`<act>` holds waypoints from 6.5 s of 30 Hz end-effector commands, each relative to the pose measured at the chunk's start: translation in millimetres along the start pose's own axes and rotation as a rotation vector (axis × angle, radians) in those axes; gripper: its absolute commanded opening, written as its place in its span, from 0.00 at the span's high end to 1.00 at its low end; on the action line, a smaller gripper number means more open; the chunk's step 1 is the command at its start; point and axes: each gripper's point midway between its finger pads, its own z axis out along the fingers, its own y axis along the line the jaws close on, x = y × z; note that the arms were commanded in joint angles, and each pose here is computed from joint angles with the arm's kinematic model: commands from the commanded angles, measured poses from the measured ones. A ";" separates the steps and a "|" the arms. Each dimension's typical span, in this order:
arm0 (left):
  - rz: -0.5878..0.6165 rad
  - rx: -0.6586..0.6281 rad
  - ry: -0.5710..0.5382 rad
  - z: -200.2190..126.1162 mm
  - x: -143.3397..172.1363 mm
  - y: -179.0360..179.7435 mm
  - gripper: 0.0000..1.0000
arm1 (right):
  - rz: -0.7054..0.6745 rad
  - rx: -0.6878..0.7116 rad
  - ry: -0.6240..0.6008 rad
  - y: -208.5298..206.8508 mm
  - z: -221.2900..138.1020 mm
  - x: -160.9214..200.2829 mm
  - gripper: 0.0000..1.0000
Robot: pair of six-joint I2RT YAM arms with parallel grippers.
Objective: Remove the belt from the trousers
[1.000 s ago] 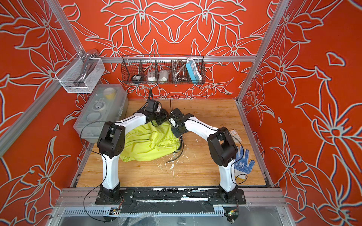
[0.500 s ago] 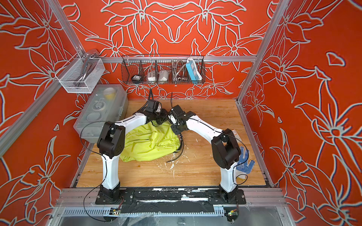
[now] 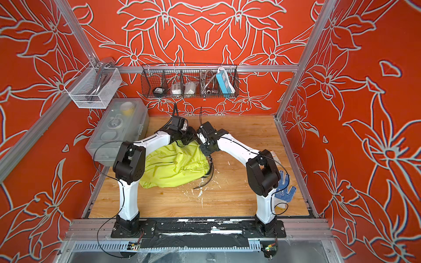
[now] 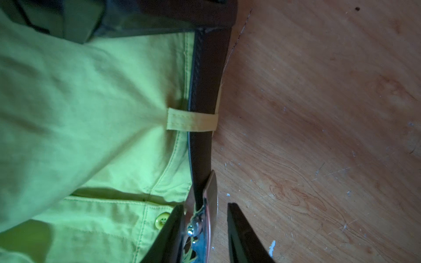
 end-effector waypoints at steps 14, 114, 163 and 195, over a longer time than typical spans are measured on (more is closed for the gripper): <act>0.009 0.019 -0.011 -12.2 0.7 -11.3 1.00 | 0.040 -0.077 0.017 8.0 5.5 5.0 0.65; -0.106 0.422 -0.242 -143.5 -81.6 -116.6 1.00 | 0.116 -0.041 0.235 -15.0 48.4 66.6 1.00; -0.065 -0.060 -0.039 -28.2 8.1 7.7 1.00 | 0.109 -0.104 0.116 -10.1 32.8 21.3 0.68; 0.012 0.191 -0.073 -93.6 -29.1 -111.8 1.00 | 0.174 -0.097 0.193 -23.4 50.3 51.0 1.00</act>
